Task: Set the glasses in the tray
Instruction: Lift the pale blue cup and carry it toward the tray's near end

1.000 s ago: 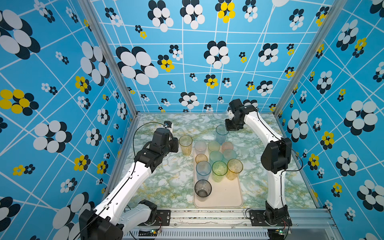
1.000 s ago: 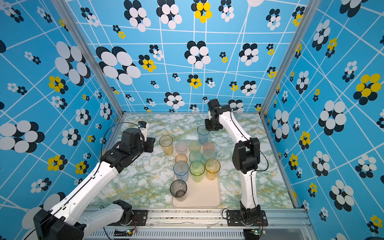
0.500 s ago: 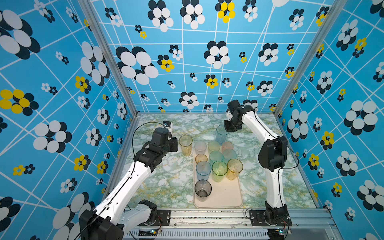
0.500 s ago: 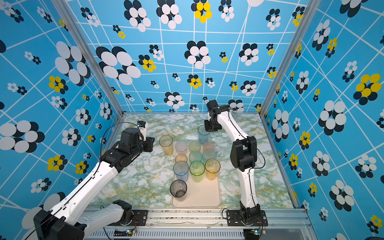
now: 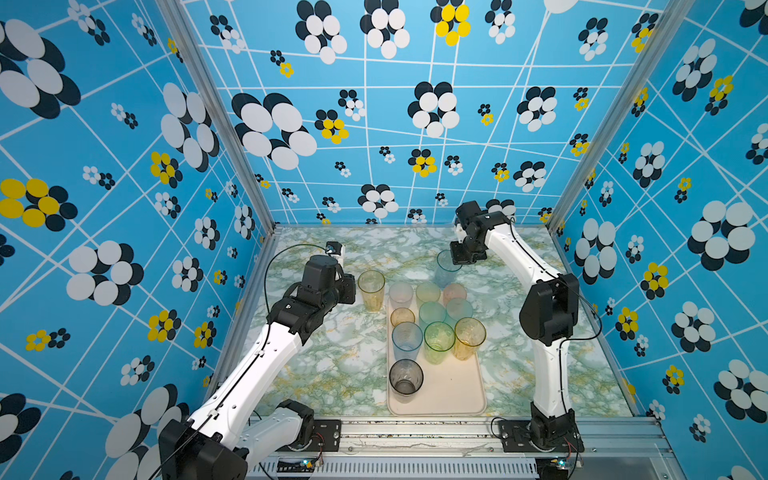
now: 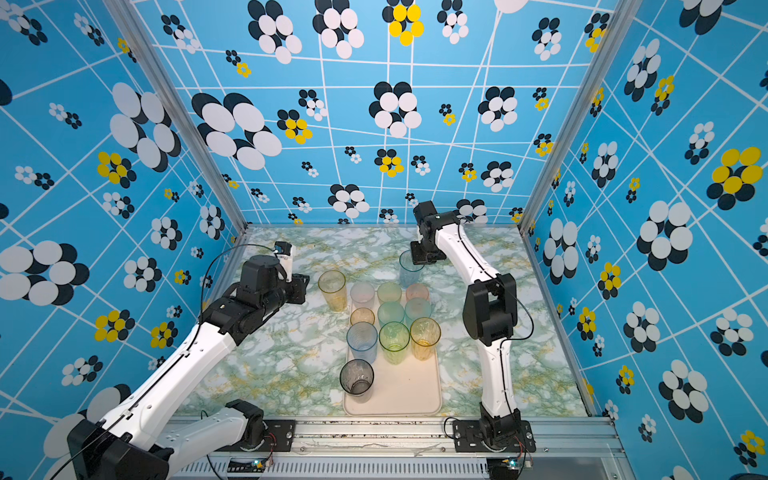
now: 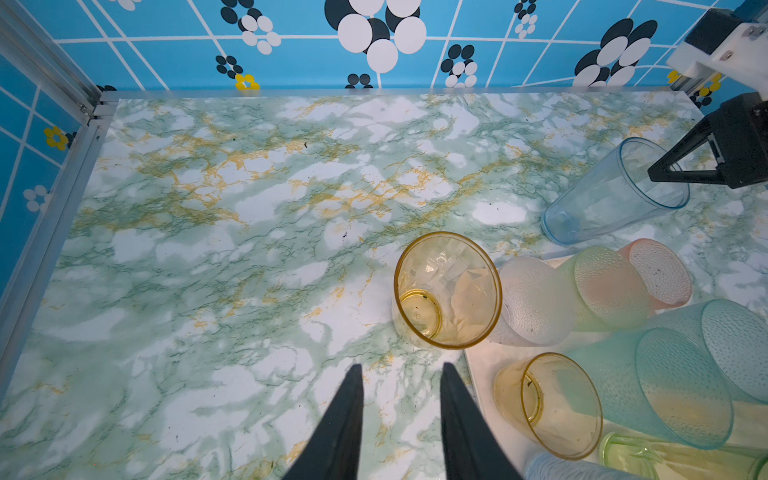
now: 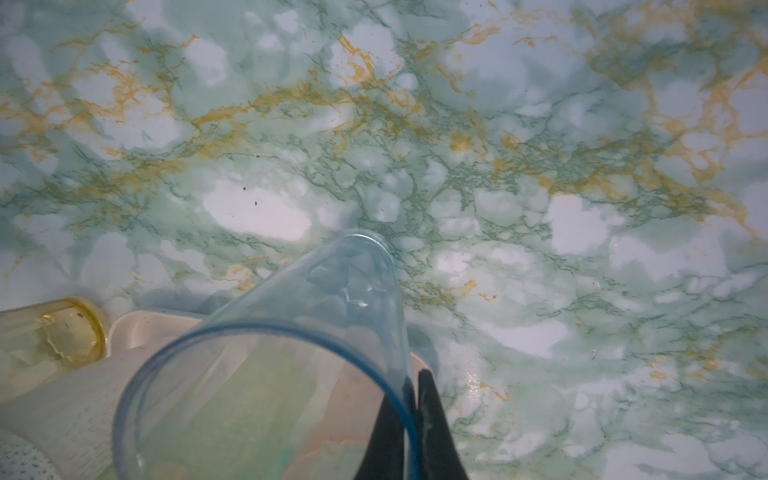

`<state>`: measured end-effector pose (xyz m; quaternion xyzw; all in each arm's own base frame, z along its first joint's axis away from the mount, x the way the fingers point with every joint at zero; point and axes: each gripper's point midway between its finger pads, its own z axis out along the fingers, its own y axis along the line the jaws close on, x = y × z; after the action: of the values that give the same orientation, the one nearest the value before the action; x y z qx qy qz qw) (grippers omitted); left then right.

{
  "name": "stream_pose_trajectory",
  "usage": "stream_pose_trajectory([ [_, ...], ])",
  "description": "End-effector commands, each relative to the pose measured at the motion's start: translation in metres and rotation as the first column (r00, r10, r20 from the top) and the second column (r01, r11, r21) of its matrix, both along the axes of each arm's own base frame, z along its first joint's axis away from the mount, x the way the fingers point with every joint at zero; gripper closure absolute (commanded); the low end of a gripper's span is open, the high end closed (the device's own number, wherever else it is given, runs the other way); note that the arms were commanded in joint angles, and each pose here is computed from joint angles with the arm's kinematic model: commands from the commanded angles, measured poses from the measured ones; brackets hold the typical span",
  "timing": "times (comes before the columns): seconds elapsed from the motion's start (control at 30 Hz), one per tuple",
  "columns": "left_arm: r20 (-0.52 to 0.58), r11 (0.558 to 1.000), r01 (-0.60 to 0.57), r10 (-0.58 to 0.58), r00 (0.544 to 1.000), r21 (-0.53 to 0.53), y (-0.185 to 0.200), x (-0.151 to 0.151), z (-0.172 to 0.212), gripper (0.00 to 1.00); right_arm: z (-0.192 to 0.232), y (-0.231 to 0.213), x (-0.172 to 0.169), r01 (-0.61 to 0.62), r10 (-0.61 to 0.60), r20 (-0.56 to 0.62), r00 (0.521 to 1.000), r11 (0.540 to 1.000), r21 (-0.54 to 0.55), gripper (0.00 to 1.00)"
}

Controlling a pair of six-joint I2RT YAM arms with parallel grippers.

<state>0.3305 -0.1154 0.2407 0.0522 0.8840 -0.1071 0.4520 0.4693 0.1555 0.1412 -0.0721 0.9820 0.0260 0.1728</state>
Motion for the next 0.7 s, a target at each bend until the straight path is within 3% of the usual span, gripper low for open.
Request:
stream_pose_trajectory([
  [0.0, -0.03, 1.0, 0.018, -0.019, 0.999, -0.002, -0.002, -0.002, -0.013, 0.68, 0.044, -0.002, 0.005, 0.033, -0.038, 0.157, 0.987, 0.999, 0.034, 0.99],
  [0.2, -0.037, 1.0, 0.018, -0.018, 0.999, 0.007, 0.0, -0.005, -0.015, 0.68, 0.108, -0.02, -0.017, 0.064, -0.087, 0.358, 0.93, 0.995, 0.075, 0.99],
  [0.37, -0.044, 1.0, 0.024, -0.024, 0.999, 0.008, 0.0, -0.007, -0.016, 0.68, 0.167, -0.037, -0.067, 0.027, -0.07, 0.462, 0.884, 0.995, 0.1, 0.99],
  [0.57, -0.058, 0.999, 0.036, -0.034, 0.998, 0.035, 0.002, -0.009, -0.013, 0.68, 0.202, -0.031, -0.158, -0.175, 0.098, 0.396, 0.913, 0.971, 0.165, 0.98],
  [0.67, -0.048, 0.998, 0.047, -0.046, 0.998, 0.03, 0.0, -0.01, -0.004, 0.68, 0.205, -0.036, -0.2, -0.223, 0.169, 0.337, 0.926, 0.967, 0.126, 0.98],
])
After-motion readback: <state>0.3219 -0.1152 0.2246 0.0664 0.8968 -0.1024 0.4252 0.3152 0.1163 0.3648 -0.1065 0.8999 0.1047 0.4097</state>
